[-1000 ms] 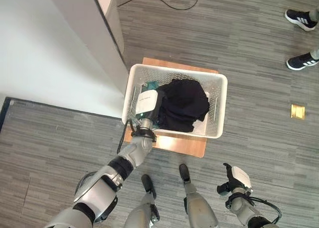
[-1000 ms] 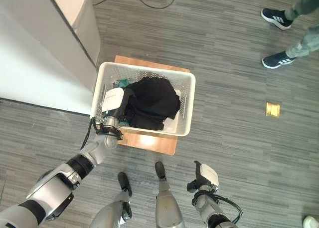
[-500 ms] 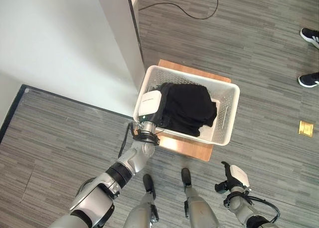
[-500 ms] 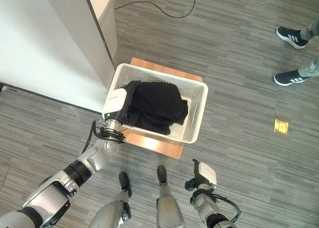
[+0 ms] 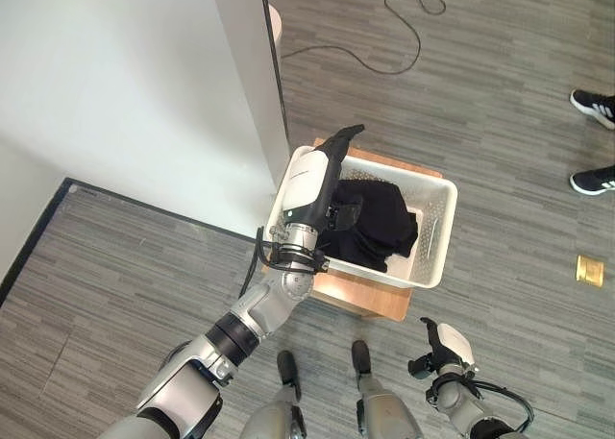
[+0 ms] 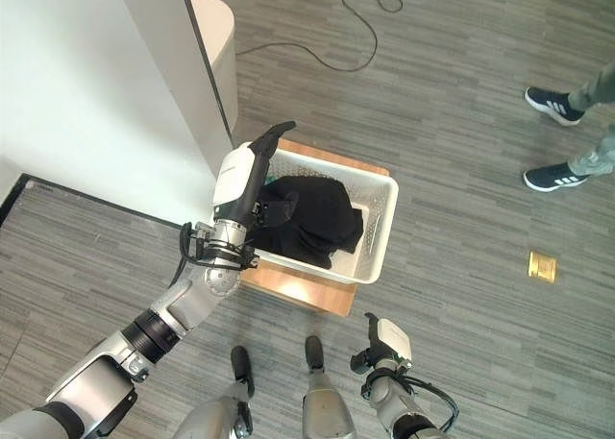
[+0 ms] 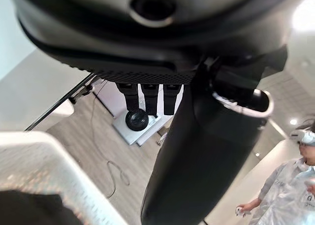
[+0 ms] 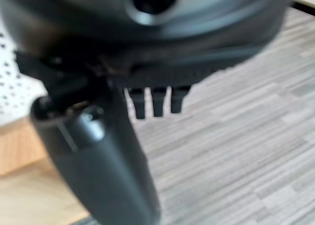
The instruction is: Pick up bed clothes into laundry basket.
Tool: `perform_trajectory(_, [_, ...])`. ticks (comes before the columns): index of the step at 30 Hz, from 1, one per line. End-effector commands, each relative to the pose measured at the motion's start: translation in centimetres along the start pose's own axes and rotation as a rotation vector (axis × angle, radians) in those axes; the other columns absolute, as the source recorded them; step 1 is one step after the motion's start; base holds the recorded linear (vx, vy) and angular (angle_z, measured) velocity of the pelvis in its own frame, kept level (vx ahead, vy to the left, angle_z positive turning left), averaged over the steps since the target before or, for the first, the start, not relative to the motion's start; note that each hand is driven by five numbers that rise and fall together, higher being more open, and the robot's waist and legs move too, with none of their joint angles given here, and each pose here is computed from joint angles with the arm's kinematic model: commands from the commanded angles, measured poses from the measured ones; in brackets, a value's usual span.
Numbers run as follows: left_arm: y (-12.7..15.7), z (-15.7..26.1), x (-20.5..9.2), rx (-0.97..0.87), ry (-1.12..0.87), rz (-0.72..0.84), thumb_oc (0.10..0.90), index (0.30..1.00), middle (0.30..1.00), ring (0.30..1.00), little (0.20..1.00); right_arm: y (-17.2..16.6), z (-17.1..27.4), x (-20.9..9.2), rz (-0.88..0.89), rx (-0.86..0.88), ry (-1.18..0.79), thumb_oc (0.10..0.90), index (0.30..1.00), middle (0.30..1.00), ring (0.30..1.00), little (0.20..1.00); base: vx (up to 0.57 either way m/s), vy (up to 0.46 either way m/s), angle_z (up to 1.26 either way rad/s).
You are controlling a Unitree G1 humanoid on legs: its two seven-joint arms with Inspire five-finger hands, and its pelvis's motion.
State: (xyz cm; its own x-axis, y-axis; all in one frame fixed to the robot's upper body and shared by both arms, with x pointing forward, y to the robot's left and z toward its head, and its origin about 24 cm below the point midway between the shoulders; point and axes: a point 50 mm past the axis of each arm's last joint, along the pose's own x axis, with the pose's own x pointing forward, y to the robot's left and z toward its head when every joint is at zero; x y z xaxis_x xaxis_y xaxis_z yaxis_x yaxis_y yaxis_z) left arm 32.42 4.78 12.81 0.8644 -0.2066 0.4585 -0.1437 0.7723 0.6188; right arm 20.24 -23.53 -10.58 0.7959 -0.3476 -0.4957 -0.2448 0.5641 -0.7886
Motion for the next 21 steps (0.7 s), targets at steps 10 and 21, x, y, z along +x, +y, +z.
perform_trajectory(10, [4.5, 0.6, 1.3, -0.050, -0.086, 0.179, 0.800, 0.900, 0.900, 0.900, 0.900, 3.8, -2.5, -2.4, 0.146, -0.057, 0.081, 0.800, 0.900, 0.900, 0.900, 0.900, 0.03, -0.034, 0.22])
perform_trajectory(21, [9.4, -10.1, -7.1, 0.027, 0.363, 0.341, 0.800, 0.900, 0.900, 0.900, 0.900, 4.4, -1.7, -2.4, 0.191, -0.059, 0.067, 0.800, 0.900, 0.900, 0.900, 0.900, -0.01, -0.050, 0.40])
